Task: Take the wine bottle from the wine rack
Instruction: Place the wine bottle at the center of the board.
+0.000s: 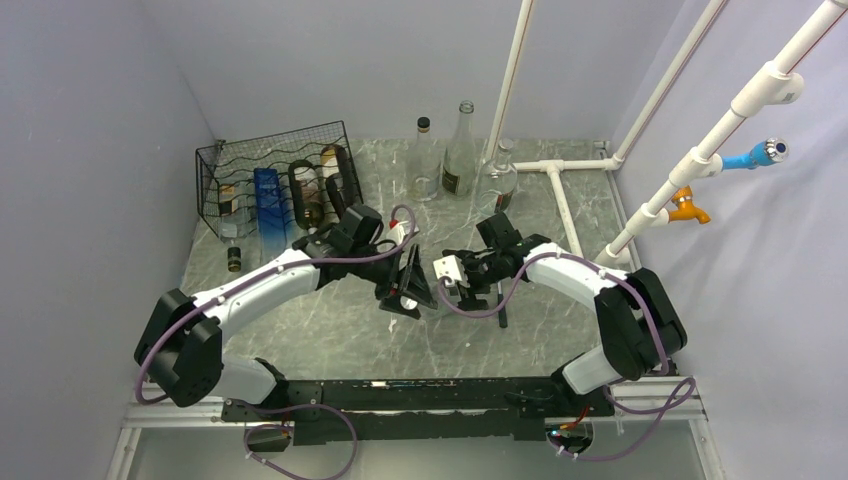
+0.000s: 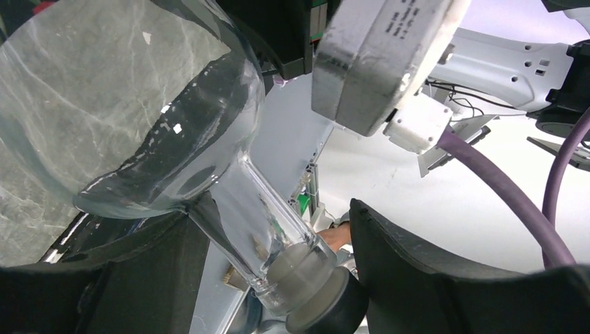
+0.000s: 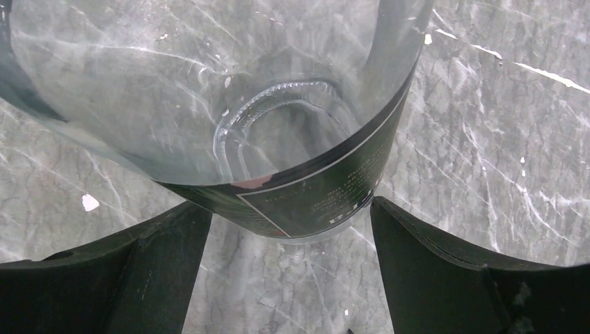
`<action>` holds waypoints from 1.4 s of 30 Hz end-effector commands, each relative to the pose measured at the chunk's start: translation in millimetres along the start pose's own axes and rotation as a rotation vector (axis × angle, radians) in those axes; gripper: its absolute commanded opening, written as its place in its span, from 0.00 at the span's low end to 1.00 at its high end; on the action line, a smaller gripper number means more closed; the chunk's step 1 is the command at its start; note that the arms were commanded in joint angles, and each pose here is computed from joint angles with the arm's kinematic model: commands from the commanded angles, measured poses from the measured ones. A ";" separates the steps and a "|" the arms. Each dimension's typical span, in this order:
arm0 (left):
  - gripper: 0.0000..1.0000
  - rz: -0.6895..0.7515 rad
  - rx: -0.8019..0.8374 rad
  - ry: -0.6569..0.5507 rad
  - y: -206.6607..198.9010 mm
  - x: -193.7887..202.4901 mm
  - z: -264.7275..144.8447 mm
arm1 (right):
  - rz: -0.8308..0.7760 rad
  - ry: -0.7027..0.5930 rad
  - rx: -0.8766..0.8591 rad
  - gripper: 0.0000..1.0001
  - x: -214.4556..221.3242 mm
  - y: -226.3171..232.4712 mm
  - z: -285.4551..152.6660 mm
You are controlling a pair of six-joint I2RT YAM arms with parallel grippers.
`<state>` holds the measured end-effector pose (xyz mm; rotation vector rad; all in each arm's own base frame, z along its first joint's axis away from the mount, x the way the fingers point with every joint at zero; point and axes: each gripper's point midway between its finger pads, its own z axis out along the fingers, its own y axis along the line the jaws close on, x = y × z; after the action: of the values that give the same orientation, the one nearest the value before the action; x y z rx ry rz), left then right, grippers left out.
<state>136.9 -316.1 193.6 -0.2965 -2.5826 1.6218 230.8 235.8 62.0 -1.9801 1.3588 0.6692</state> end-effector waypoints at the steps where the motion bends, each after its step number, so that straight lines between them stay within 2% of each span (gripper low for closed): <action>1: 0.75 0.248 0.144 -0.030 -46.5 -14.2 -7.9 | 0.039 -0.070 -0.072 0.87 -15.1 13.7 2.4; 8: 0.78 0.263 0.154 -0.022 -47.1 -12.7 -8.1 | 0.052 -0.065 -0.074 0.88 -13.5 13.2 1.9; 31: 0.79 0.303 0.130 0.010 -34.7 -9.4 -5.0 | 0.109 -0.076 -0.023 0.93 -4.1 5.3 -22.1; 42: 0.80 0.468 0.043 -0.077 -36.2 -8.7 -23.2 | 0.108 -0.157 -0.024 0.94 -22.9 9.7 -51.6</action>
<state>141.0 -318.6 213.8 -0.7107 -2.5841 1.7881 222.9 199.6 77.0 -1.8520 1.4979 0.8148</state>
